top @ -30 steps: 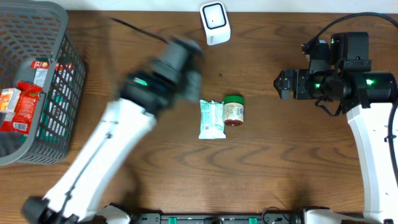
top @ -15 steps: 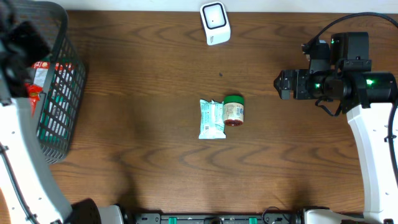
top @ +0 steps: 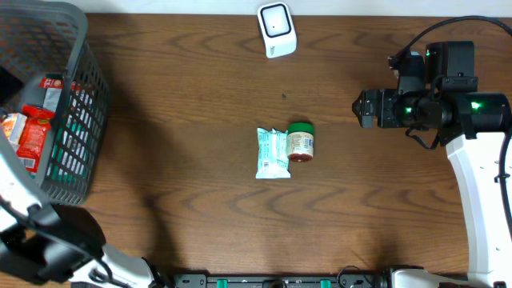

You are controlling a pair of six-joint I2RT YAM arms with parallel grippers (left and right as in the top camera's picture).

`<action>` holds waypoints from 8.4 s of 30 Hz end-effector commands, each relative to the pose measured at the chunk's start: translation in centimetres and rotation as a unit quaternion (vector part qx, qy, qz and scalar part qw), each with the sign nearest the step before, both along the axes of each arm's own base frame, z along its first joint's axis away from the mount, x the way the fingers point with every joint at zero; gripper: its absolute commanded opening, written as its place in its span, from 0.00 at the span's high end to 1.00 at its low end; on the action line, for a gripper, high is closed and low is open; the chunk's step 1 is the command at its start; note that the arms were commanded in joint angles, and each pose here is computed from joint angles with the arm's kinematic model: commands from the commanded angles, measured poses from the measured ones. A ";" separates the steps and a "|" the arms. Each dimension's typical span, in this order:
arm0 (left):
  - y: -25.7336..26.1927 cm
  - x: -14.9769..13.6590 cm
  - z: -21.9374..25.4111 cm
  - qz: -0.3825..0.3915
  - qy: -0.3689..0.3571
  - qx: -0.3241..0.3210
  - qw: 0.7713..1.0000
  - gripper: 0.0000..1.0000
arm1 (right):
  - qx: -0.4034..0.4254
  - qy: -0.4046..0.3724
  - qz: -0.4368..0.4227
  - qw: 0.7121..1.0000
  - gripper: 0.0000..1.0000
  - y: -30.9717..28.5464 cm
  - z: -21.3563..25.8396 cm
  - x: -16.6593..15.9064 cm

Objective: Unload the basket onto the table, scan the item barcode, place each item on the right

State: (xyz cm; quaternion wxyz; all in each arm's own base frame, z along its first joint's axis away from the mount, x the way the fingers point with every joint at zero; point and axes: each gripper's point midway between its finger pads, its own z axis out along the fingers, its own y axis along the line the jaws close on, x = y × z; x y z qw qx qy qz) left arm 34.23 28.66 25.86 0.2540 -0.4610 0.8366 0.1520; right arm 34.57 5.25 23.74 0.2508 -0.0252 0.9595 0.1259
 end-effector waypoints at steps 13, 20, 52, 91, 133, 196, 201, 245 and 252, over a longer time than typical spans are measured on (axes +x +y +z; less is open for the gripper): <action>3.7 2.7 -9.4 0.108 0.006 -0.060 0.992 0.14 | 0.007 -0.003 -0.005 1.000 0.01 0.0 0.4 0.2; 4.7 2.5 -13.1 0.145 0.026 -0.072 0.986 0.13 | 0.007 -0.003 -0.005 1.000 0.01 0.0 0.4 0.2; 7.7 4.7 -18.7 0.126 0.046 -0.034 0.990 0.13 | 0.007 -0.003 -0.005 1.000 0.01 0.0 0.4 0.2; 7.8 2.2 -18.2 0.201 0.021 -0.048 0.978 0.05 | 0.007 -0.003 -0.005 1.000 0.01 0.0 0.4 0.2; -24.2 1.1 4.5 -0.207 -0.074 -0.141 0.965 0.46 | 0.007 -0.003 -0.004 1.000 0.01 0.0 0.4 0.2; -41.3 -6.2 -23.5 -0.433 0.217 -0.161 0.860 0.89 | 0.007 -0.003 -0.004 1.000 0.01 0.0 0.4 0.2; -42.0 -4.4 -19.9 -0.444 0.162 -0.158 0.867 0.89 | 0.009 -0.028 -0.004 1.000 0.01 0.0 1.0 1.2; -41.1 -4.4 -23.4 -0.419 0.164 -0.399 0.799 0.87 | 0.064 0.145 0.090 0.983 0.35 22.5 -12.8 -6.6; -38.2 -3.2 -23.8 -0.395 0.152 -0.379 0.823 0.87 | 0.051 0.162 0.132 0.977 0.80 27.1 -17.6 -8.0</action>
